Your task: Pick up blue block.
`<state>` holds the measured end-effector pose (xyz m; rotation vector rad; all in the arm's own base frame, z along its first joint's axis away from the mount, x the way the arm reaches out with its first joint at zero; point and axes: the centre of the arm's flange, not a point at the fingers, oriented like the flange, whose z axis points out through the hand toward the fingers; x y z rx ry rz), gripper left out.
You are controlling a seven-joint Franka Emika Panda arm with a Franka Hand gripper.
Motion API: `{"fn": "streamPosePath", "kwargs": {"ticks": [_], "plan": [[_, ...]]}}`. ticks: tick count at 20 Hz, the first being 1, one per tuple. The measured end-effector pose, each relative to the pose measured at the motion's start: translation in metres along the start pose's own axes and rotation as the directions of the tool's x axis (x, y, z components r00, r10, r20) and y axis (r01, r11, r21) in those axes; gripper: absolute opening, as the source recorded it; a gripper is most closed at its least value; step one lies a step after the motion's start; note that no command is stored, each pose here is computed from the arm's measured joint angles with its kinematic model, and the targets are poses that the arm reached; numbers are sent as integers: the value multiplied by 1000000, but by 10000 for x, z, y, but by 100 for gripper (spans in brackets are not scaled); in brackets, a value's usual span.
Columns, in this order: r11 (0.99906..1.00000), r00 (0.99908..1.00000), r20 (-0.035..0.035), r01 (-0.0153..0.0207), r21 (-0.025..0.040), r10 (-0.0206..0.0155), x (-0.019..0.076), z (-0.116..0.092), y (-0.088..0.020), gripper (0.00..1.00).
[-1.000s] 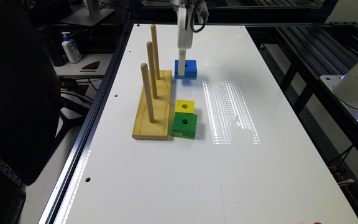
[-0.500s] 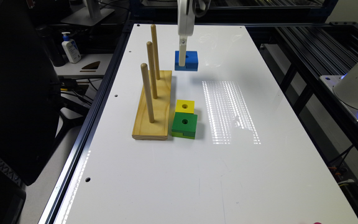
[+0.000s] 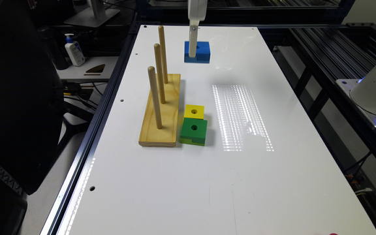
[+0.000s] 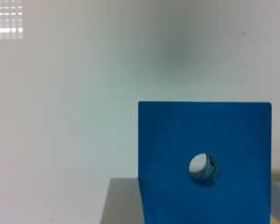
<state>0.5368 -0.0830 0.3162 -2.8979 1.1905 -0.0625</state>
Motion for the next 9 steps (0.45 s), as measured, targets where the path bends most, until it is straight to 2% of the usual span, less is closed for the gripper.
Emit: {"fn": "streamPosePath", "kwargs": {"ticks": [4,7,9], "plan": [[999994,999960,-8957,-264,3454,295,-51,-405,38,0],[999989,999916,-12953,-353,4755,415,-93,-612,67,0],[999986,999900,-14103,-368,5229,442,-102,-655,73,0]]}}
